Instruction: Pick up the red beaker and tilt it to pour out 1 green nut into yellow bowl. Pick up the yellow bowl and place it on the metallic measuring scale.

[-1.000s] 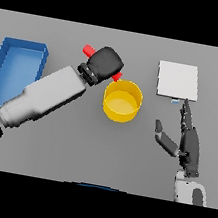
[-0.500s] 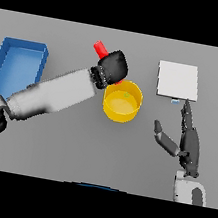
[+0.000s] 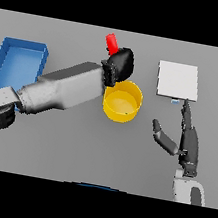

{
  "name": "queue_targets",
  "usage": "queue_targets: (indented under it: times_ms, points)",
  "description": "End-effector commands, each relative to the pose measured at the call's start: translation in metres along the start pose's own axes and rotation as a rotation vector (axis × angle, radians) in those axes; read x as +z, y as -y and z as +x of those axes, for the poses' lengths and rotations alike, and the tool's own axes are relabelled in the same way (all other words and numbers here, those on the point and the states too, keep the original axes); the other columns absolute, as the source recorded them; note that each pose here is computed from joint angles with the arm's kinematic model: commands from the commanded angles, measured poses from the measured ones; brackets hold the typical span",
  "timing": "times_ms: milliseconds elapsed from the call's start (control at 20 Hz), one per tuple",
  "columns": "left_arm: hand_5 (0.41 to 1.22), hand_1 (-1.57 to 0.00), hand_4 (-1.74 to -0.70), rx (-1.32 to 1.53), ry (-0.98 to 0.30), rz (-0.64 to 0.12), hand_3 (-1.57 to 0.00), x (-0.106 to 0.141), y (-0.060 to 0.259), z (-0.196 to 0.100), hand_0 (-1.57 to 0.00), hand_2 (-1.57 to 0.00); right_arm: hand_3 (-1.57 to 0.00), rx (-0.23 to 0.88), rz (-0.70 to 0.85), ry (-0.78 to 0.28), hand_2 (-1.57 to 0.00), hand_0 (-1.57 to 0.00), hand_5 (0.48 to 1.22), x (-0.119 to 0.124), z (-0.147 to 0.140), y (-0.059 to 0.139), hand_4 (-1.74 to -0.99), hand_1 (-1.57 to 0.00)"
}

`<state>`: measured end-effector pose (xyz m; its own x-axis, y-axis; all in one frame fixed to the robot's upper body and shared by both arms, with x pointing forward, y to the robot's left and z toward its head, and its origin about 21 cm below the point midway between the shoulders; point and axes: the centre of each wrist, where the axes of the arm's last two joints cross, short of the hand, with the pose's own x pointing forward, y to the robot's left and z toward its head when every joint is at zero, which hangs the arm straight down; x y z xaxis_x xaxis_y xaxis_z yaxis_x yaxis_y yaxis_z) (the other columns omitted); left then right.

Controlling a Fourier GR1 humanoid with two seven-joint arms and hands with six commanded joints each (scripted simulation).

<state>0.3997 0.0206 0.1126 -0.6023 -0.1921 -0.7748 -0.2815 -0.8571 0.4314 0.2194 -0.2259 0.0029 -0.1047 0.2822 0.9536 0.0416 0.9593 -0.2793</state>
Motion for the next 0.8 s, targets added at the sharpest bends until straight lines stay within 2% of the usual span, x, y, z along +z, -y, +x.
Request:
queue_targets:
  times_ms: [0, 200, 350, 400, 450, 550, 650, 750]
  points:
    - [1.221, -1.57, -1.73, -0.024, 0.011, 0.000, -1.57, -0.001, -0.003, 0.001, -1.57, -1.57, 0.00, 0.002, 0.002, 0.004, 0.00, 0.00, 0.591, 0.004, -0.004, 0.001, -1.206, 0.00]
    - [1.221, -1.57, -1.73, -0.108, 0.023, 0.008, -1.57, 0.001, -0.011, -0.009, -1.57, -1.57, 0.00, 0.021, -0.007, 0.020, 0.00, 0.00, 0.594, 0.000, 0.000, 0.002, -1.207, 0.00]
    - [1.221, -1.57, -1.73, -0.092, -0.029, 0.035, -1.57, 0.009, -0.019, -0.047, -1.57, -1.57, 0.00, 0.019, 0.003, 0.025, 0.00, 0.00, 0.592, 0.005, -0.002, -0.002, -1.209, 0.00]
    - [1.221, -1.57, -1.73, -0.079, -0.054, 0.044, -1.49, 0.013, -0.021, -0.062, -1.57, -1.57, 0.00, 0.027, -0.003, 0.016, 0.00, 0.00, 0.592, 0.001, -0.001, 0.000, -1.203, 0.00]
    - [1.221, -1.57, -1.68, -0.067, -0.097, 0.050, -1.51, 0.018, -0.026, -0.079, -1.57, -1.40, 0.00, 0.026, -0.009, 0.023, 0.00, 0.00, 0.592, 0.001, 0.000, 0.001, -1.201, 0.00]
    - [1.221, -1.57, -1.70, -0.019, -0.166, 0.079, -1.04, 0.031, -0.030, -0.115, -1.57, -1.46, 0.00, 0.010, 0.000, 0.036, 0.00, 0.00, 0.596, 0.002, 0.000, -0.002, -1.186, 0.00]
    - [1.221, -1.57, -1.70, 0.054, -0.246, 0.096, -1.23, 0.042, -0.034, -0.145, -1.57, -1.50, 0.00, -0.014, 0.006, 0.035, 0.00, 0.00, 0.593, 0.000, 0.002, -0.001, -1.181, 0.00]
    - [1.221, -1.57, -1.71, 0.179, -0.350, 0.094, -1.35, 0.056, -0.031, -0.176, -1.57, -1.53, 0.00, -0.044, 0.016, 0.028, 0.00, 0.00, 0.595, -0.004, 0.004, 0.001, -1.183, 0.00]
